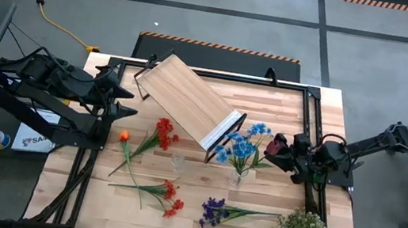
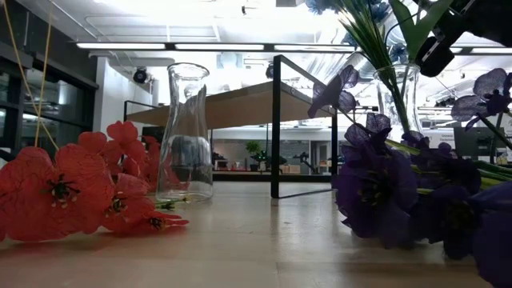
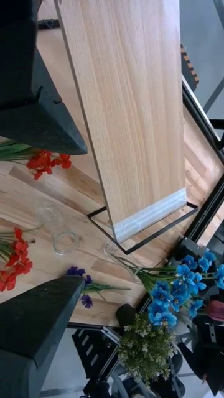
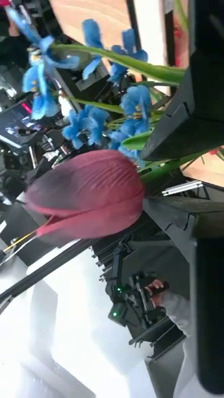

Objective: Pick and place flowers into a vace then onto a shelf
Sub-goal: Put the pink flower into the right transparent vase, then put the violet flowers into the right transparent vase

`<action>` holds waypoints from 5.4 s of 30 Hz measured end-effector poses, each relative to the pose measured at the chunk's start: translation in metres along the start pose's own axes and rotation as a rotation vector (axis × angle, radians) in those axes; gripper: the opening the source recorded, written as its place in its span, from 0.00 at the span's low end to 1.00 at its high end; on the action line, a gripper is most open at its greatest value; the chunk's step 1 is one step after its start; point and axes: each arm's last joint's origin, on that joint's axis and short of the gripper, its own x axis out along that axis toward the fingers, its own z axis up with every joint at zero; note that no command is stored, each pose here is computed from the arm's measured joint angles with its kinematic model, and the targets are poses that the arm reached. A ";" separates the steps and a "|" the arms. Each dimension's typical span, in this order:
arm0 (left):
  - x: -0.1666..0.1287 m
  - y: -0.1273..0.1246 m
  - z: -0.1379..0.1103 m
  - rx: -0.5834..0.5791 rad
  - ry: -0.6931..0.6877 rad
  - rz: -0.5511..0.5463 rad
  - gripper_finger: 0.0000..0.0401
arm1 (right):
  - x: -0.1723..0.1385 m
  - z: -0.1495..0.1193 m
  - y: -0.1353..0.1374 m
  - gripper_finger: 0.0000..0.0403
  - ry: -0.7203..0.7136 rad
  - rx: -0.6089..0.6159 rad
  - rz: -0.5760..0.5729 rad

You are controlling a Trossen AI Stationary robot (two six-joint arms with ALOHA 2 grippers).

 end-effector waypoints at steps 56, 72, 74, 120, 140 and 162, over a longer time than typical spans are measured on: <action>0.000 0.000 0.000 0.000 0.002 -0.002 0.92 | -0.024 0.024 0.012 0.23 -0.116 -0.052 0.147; 0.000 0.000 0.000 0.000 -0.001 0.001 0.92 | 0.037 0.096 0.091 0.23 0.196 -0.246 0.288; 0.000 0.000 0.000 -0.001 -0.001 0.001 0.92 | 0.050 0.102 0.103 0.23 0.309 -0.254 0.259; 0.016 -0.009 0.001 0.019 0.046 0.023 0.92 | 0.127 0.005 0.153 0.23 1.397 -0.114 -0.544; 0.024 -0.014 0.000 0.030 0.084 0.022 0.92 | 0.135 -0.078 0.140 0.23 1.638 -0.213 -0.689; 0.025 -0.014 0.000 0.039 0.084 0.022 0.92 | 0.152 -0.137 0.120 0.23 1.652 -0.336 -0.659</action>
